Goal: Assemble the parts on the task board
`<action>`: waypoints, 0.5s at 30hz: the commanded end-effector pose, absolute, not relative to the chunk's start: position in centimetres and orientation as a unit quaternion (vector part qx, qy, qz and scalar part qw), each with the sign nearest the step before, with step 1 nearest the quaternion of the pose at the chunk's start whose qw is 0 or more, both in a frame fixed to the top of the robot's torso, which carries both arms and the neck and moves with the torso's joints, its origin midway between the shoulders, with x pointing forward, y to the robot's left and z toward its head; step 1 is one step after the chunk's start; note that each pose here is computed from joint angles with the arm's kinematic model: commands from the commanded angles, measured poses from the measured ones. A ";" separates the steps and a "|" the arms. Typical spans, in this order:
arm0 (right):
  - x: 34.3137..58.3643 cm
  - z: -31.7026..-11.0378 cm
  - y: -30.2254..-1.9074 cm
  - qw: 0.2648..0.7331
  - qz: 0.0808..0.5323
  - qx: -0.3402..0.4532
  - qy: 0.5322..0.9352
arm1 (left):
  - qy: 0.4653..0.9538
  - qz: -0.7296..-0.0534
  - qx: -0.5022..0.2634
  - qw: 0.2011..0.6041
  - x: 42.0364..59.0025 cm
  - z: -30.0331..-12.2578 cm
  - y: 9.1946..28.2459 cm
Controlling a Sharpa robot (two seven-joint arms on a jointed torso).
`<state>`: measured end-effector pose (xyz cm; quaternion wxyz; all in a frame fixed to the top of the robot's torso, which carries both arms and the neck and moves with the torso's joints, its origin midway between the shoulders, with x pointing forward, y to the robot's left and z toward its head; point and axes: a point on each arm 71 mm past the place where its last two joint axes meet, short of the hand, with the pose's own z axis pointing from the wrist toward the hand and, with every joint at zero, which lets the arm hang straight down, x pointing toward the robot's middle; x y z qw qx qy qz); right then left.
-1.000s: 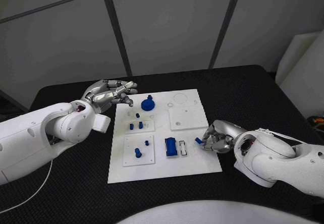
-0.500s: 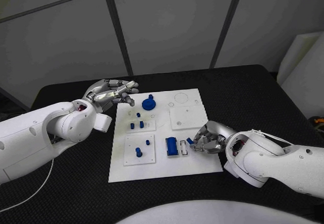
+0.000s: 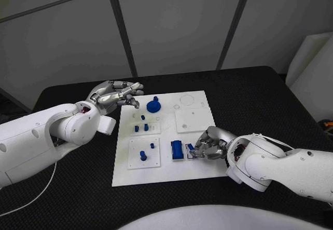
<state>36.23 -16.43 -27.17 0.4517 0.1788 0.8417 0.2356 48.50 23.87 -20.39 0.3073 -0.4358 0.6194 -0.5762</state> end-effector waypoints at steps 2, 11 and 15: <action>36.0 -27.4 -16.1 0.431 0.236 0.167 0.855 | 0.619 -0.581 -0.433 0.303 48.5 -20.3 23.7; 36.0 -27.3 -15.9 0.431 0.239 0.166 0.854 | 0.620 -0.581 -0.433 0.302 48.4 -20.3 23.8; 36.1 -27.3 -15.8 0.436 0.243 0.169 0.850 | 0.620 -0.581 -0.433 0.302 48.4 -20.3 23.8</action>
